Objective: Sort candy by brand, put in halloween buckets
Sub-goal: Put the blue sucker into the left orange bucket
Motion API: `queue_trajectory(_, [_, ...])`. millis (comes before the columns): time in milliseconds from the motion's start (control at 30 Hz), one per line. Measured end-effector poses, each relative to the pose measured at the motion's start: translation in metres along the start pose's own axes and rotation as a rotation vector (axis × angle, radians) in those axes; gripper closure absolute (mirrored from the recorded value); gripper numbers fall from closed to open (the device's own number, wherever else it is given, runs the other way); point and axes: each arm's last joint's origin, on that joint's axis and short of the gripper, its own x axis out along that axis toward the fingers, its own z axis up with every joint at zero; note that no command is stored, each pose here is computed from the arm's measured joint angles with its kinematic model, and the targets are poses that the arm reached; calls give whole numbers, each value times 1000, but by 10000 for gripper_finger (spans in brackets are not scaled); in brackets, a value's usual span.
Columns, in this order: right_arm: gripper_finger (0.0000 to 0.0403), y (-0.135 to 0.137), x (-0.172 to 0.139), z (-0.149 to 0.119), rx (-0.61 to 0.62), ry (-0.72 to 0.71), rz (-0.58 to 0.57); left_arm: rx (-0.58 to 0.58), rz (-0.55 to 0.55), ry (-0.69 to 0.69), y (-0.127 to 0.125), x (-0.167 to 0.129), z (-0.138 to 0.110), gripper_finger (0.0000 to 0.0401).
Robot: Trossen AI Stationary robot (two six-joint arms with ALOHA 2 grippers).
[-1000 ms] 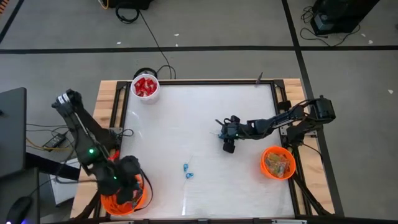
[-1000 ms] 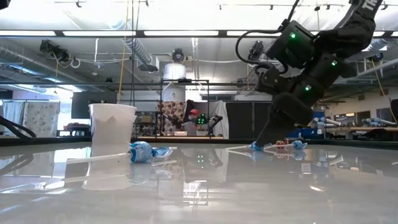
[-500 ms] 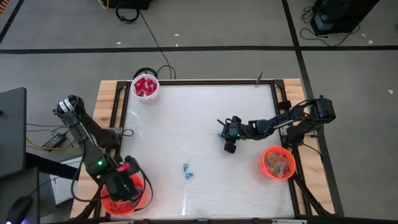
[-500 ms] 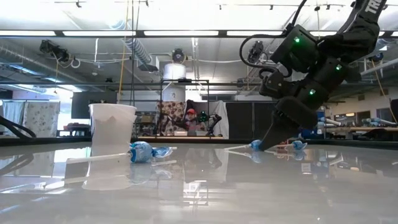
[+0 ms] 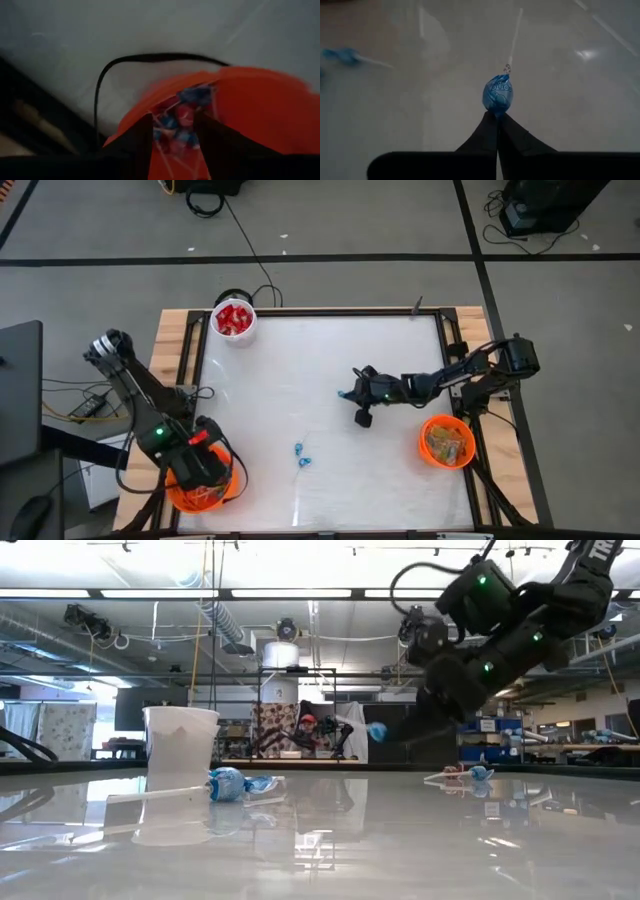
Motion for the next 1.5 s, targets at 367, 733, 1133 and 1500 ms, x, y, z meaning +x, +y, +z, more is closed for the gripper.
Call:
queue_trajectory(367, [394, 28, -6, 12, -55, -164, 132, 81, -137, -53, -8, -4, -13, 242])
queue_trajectory(733, [395, 32, -9, 22, -67, -275, 165, 331, -224, -452, -20, -16, -6, 215])
queue_trajectory(1133, [395, 45, -13, 47, -79, -408, 130, 243, -131, -1223, -41, 13, 38, 208])
queue_trajectory(1500, [395, 63, -21, 54, -188, -510, 202, 210, -488, -1400, -16, 76, 96, 144])
